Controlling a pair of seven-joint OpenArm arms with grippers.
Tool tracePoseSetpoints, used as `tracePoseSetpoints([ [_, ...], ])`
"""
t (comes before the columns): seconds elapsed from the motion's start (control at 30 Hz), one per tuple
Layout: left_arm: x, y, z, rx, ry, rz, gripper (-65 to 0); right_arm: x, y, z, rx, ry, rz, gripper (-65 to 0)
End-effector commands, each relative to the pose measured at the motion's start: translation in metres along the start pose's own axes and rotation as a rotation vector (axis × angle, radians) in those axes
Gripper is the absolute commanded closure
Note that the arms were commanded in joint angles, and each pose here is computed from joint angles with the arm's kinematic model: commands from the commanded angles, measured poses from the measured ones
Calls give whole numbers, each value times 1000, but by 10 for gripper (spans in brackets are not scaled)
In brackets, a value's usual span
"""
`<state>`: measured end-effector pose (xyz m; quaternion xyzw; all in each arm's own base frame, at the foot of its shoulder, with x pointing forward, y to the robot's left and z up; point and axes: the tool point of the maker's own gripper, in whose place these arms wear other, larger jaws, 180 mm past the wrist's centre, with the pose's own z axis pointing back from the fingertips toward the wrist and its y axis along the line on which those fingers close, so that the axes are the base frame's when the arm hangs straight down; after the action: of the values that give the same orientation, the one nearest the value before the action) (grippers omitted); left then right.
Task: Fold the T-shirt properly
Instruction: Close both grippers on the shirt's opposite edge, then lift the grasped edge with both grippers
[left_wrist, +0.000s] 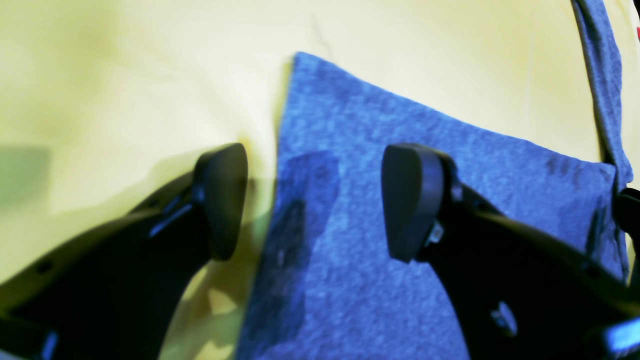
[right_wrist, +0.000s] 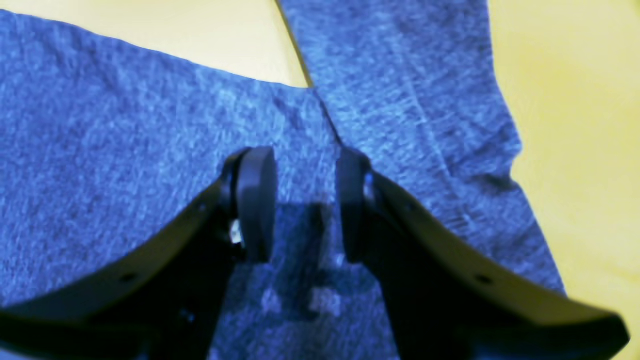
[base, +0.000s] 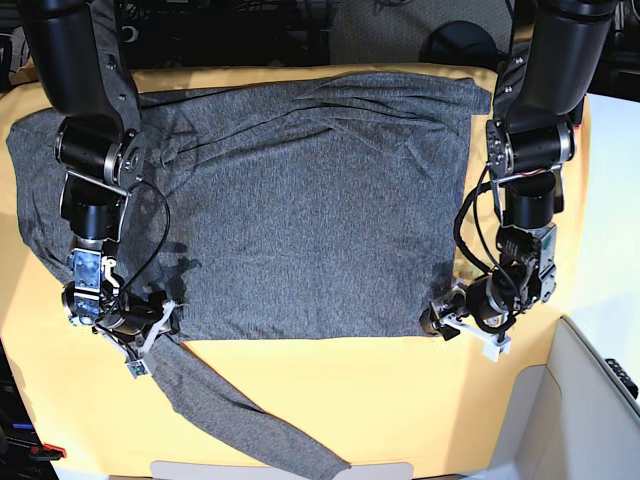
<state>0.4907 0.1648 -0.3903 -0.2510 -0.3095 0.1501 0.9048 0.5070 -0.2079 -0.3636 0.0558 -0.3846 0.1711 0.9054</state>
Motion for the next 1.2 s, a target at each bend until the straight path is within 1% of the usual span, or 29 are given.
tracePoseSetpoints([
  [0.0, 17, -19, 2, -30, -15, -20, -407, 35, -15, 12, -32, -88, 10, -215],
  [0.1, 17, -27, 0, -44, -15, -22, -407, 31, -15, 12, -37, -87, 15, -215],
  [0.37, 17, -28, -1, -46, -17, -23, -407, 30, -16, 14, -44, -91, 20, -215],
  [0.43, 19, -27, 0, -44, -23, -24, -393, 30, -16, 14, -44, -91, 20, -215],
  [0.5, 21, -24, 0, -40, -44, -22, -336, 30, -16, 14, -44, -91, 20, -215],
  [0.53, 23, -24, 1, -38, -53, -21, -296, 28, -16, 13, -43, -88, 20, -215],
  [0.63, 26, -22, 1, -36, -72, -20, -144, 27, -15, 13, -43, -87, 19, -215],
  [0.67, 27, -22, 1, -35, -77, -20, -83, 27, -15, 13, -43, -87, 19, -215],
  [0.7, 27, -21, 1, -34, -78, -20, -35, 27, -15, 13, -43, -87, 19, -215],
  [0.73, 28, -21, 1, -34, -83, -20, 0, 27, -15, 13, -43, -87, 19, -215],
  [0.83, 29, -21, 1, -33, -87, -21, -10, 28, -16, 13, -43, -88, 20, -215],
  [0.93, 29, -21, 1, -33, -87, -21, -2, 39, -24, 19, -59, -106, 23, -218],
  [1.0, 28, -21, 1, -32, -85, -22, -1, 55, -45, 31, -93, -128, 27, -219],
  [1.1, 23, -18, 0, -27, -77, -20, -1, 69, -67, 44, -118, -137, 13, -220],
  [1.17, 19, -15, -1, -24, -70, -17, -1, 72, -79, 50, -126, -131, -5, -221],
])
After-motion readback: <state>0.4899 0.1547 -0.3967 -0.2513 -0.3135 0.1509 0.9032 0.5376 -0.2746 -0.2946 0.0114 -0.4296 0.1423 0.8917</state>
